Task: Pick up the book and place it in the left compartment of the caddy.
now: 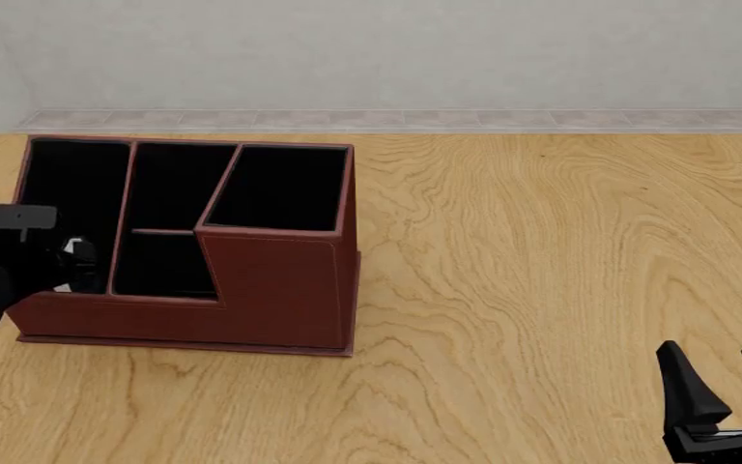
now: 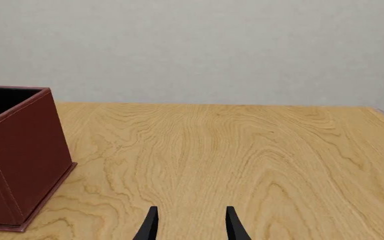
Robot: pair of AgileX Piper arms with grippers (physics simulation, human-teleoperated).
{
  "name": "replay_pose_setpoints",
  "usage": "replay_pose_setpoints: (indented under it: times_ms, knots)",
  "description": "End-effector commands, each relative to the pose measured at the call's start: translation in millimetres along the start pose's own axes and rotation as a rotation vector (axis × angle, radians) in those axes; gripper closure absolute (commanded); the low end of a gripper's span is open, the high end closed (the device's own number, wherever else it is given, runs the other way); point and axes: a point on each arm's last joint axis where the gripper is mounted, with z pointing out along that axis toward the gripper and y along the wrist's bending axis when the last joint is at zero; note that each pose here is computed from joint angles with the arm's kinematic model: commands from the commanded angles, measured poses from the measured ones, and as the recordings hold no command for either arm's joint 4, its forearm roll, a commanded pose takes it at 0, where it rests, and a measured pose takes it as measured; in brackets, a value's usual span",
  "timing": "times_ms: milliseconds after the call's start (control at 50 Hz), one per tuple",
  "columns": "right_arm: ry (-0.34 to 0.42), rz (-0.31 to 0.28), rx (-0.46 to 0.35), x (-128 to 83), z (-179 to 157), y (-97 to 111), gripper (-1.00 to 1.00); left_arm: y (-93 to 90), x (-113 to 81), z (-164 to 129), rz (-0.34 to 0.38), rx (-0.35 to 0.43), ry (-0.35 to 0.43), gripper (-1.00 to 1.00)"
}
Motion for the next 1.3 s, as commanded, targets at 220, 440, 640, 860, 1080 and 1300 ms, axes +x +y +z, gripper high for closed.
replay_pose_setpoints:
  times_ms: [220, 440, 640, 860, 1080, 1300]
  knots:
    - [0.000, 0.000, 0.000, 0.0, 0.0, 0.0, -1.00, -2.6, -10.4, -14.5, 0.015, 0.006, -0.038, -1.00]
    - [0.000, 0.000, 0.000, 0.0, 0.0, 0.0, -1.00, -1.9, -15.1, -23.1, 0.020, 0.002, -0.060, -1.00]
    - [0.000, 0.000, 0.000, 0.0, 0.0, 0.0, -1.00, -1.2, -18.4, -28.9, 0.025, -0.001, -0.073, -1.00]
    - [0.000, 0.000, 0.000, 0.0, 0.1, 0.0, -1.00, -1.8, -22.8, -34.9, 0.033, 0.000, -0.089, -1.00]
    - [0.000, 0.000, 0.000, 0.0, 0.0, 0.0, -1.00, -2.0, -27.6, -40.8, 0.042, 0.000, -0.106, -1.00]
    - [0.000, -0.001, 0.000, 0.0, 0.0, 0.0, -1.00, 0.7, -32.6, -46.2, 0.046, -0.009, -0.123, -1.00]
